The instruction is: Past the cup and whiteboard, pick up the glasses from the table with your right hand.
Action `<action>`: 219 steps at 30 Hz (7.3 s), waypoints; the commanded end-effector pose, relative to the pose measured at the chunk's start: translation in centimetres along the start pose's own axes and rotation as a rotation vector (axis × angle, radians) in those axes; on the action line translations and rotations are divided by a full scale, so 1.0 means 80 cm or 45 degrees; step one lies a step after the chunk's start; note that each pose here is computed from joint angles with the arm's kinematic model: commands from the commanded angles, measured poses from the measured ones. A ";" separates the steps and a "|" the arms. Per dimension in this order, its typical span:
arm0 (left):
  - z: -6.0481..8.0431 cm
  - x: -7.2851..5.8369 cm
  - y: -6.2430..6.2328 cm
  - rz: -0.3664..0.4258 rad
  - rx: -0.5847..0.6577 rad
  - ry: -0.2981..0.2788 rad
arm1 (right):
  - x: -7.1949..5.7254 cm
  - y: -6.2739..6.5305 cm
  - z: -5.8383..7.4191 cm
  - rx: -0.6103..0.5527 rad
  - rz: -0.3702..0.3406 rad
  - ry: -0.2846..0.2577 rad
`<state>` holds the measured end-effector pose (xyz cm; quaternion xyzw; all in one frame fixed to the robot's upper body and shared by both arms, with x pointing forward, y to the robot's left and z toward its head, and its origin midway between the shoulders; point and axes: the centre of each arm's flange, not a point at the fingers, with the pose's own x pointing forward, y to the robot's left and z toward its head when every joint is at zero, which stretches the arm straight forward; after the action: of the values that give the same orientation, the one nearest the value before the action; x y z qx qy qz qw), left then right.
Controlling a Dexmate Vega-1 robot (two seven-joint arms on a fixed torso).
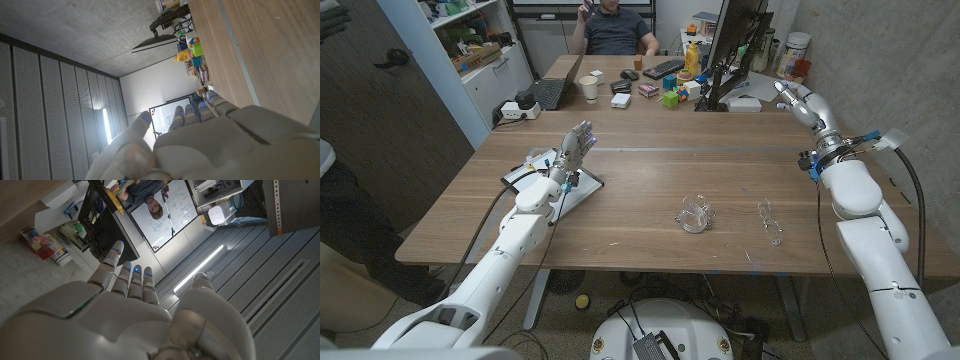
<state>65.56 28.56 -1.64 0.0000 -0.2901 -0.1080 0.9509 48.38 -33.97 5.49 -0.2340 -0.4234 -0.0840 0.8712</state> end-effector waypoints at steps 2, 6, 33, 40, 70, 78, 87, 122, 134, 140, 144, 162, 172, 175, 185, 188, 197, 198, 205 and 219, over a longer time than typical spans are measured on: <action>0.002 0.009 -0.001 -0.013 0.003 -0.005 | -0.045 -0.033 0.033 -0.289 -0.170 0.001; 0.002 0.012 -0.003 -0.021 0.005 -0.006 | -0.060 -0.039 0.044 -0.380 -0.209 0.016; 0.003 0.024 -0.014 -0.073 0.008 0.001 | -0.135 -0.041 0.089 -0.883 -0.243 0.265; 0.003 0.026 -0.016 -0.082 0.008 0.002 | -0.139 -0.034 0.103 -0.926 -0.224 0.276; -0.001 0.030 -0.021 -0.107 0.005 0.015 | -0.123 0.002 0.096 -1.153 0.003 0.491; 0.001 0.033 -0.019 -0.117 0.013 0.016 | -0.124 0.014 0.091 -1.170 0.060 0.538; 0.003 0.036 -0.016 -0.127 0.015 0.015 | -0.125 0.030 0.086 -1.202 0.087 0.566; 0.006 0.036 -0.005 -0.124 0.019 0.011 | -0.117 0.076 0.049 -1.334 0.275 0.703; 0.006 0.040 -0.005 -0.125 0.020 0.014 | -0.114 0.085 0.035 -1.352 0.331 0.753; 0.005 0.043 -0.007 -0.133 0.021 0.016 | -0.110 0.094 0.024 -1.361 0.409 0.776; 0.005 0.043 -0.007 -0.133 0.022 0.017 | -0.109 0.097 0.019 -1.360 0.429 0.784; 0.006 0.042 -0.011 -0.143 0.027 0.023 | -0.111 0.104 0.003 -1.340 0.528 0.859; 0.006 0.037 -0.011 -0.136 0.035 0.027 | -0.112 0.109 -0.002 -1.330 0.598 0.889; 0.007 0.036 -0.011 -0.138 0.039 0.026 | -0.112 0.110 -0.004 -1.328 0.626 0.900; 0.008 0.034 -0.011 -0.139 0.037 0.020 | -0.111 0.113 -0.008 -1.296 0.700 0.927; 0.009 0.033 -0.011 -0.140 0.046 0.023 | -0.110 0.114 -0.011 -1.270 0.721 0.939; 0.009 0.030 -0.006 -0.133 0.045 0.028 | -0.105 0.118 -0.014 -1.258 0.768 0.977; 0.009 0.030 -0.006 -0.133 0.044 0.028 | -0.104 0.119 -0.014 -1.262 0.773 0.977; 0.007 0.033 -0.003 -0.130 0.035 0.021 | -0.099 0.122 -0.015 -1.296 0.793 1.017; 0.007 0.031 0.005 -0.104 0.033 0.020 | -0.090 0.128 -0.023 -1.321 0.800 1.116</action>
<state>67.35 27.96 0.25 0.0289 -0.2825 -0.1502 0.9470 47.87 -26.35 -4.64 -0.6712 0.1155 -0.1008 0.7252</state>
